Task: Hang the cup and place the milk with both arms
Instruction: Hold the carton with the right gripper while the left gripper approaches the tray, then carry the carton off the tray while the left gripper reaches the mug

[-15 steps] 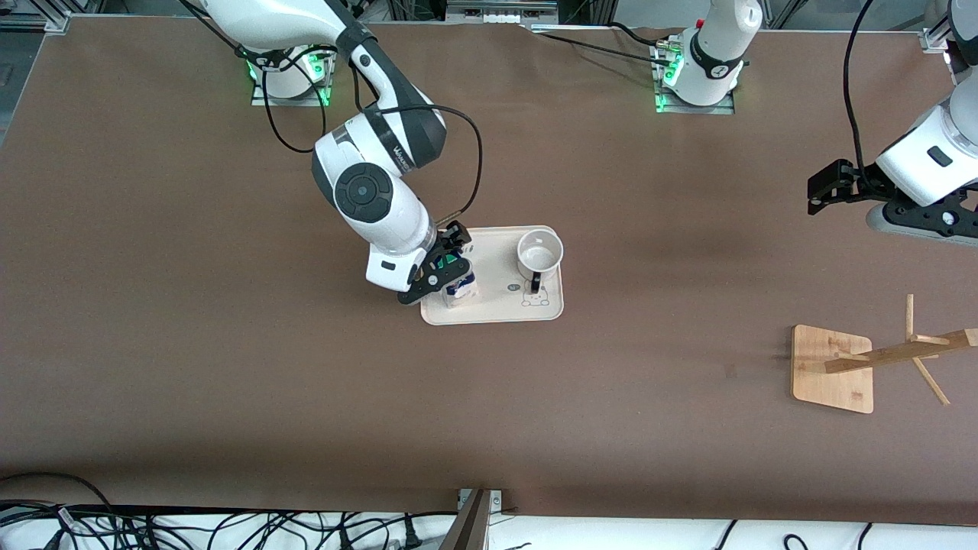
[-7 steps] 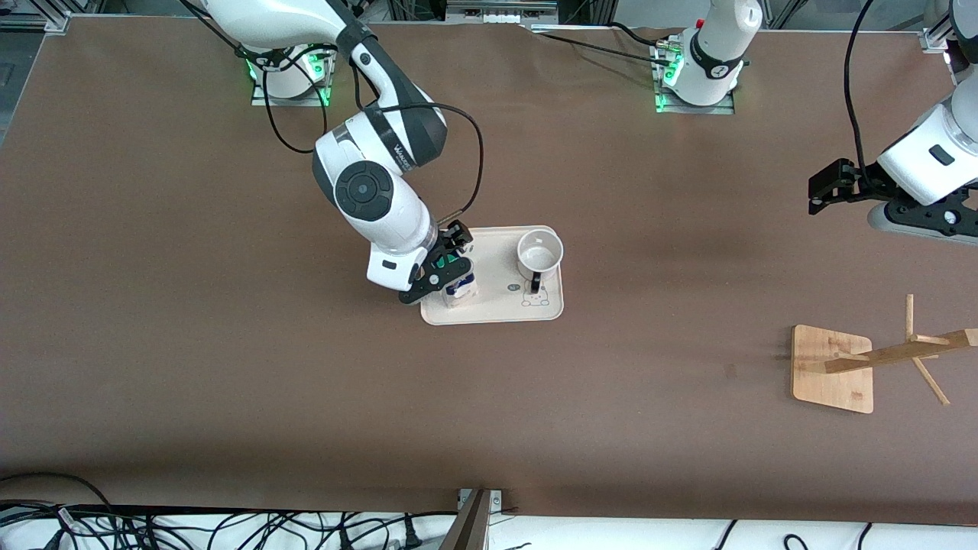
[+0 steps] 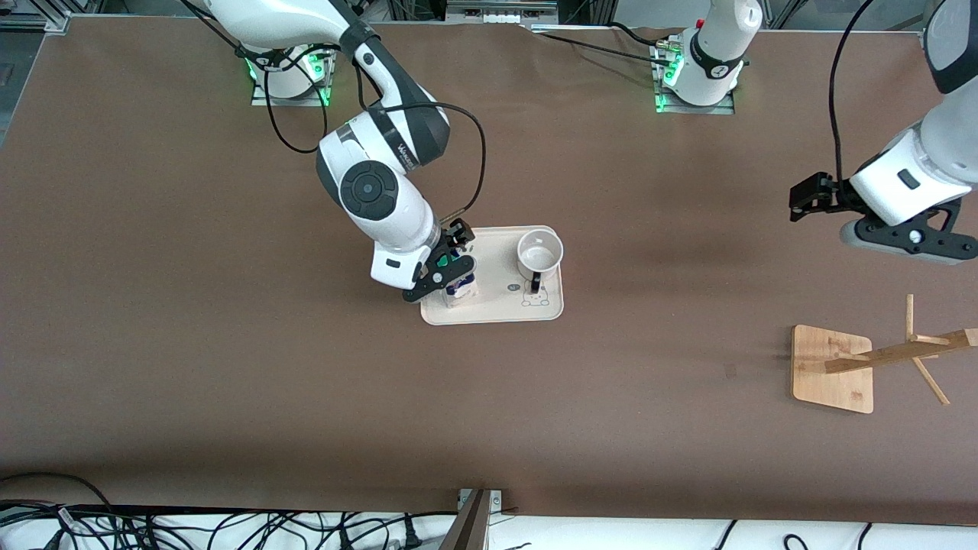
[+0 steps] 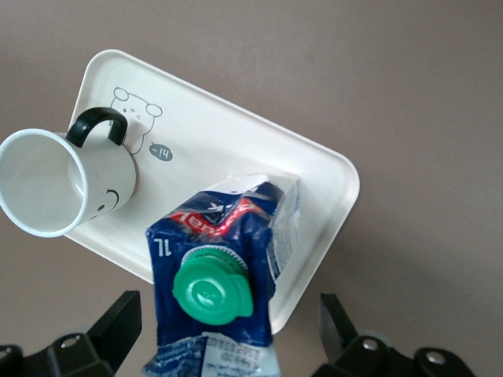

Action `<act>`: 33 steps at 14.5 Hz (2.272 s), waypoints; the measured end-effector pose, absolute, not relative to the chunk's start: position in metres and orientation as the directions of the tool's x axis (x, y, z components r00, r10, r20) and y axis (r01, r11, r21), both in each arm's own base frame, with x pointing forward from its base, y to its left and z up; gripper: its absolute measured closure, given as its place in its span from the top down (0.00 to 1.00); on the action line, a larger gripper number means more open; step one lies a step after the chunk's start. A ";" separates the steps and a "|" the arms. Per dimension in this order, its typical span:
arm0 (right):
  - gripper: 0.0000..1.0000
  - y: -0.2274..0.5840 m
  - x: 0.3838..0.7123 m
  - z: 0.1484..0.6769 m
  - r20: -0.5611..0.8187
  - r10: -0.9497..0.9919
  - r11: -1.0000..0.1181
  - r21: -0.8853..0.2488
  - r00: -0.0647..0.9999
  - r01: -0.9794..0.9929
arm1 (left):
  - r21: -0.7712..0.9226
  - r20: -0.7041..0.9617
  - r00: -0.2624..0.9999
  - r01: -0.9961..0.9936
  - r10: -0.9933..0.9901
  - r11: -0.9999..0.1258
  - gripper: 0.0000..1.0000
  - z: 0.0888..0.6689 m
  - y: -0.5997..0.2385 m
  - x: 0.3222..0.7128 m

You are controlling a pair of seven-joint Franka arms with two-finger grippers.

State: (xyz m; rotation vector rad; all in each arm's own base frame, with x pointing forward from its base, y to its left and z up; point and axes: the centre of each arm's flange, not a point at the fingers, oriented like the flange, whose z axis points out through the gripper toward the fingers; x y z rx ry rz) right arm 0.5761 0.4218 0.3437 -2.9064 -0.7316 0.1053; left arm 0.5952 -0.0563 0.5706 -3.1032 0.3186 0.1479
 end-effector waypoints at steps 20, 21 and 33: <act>0.36 0.420 0.579 0.330 -0.034 0.562 -0.820 -0.152 0.826 0.551 | -0.033 -0.119 0.984 -0.139 -0.134 -0.990 1.00 0.534 -0.112 0.620; 0.33 0.420 0.579 0.330 -0.034 0.562 -0.820 -0.152 0.826 0.551 | -0.031 -0.119 0.984 -0.136 -0.131 -0.990 1.00 0.533 -0.115 0.620; 0.31 0.398 0.581 0.427 0.030 0.547 -0.827 -0.134 0.837 0.546 | 0.041 -0.106 0.994 -0.007 -0.012 -0.999 1.00 0.492 -0.162 0.635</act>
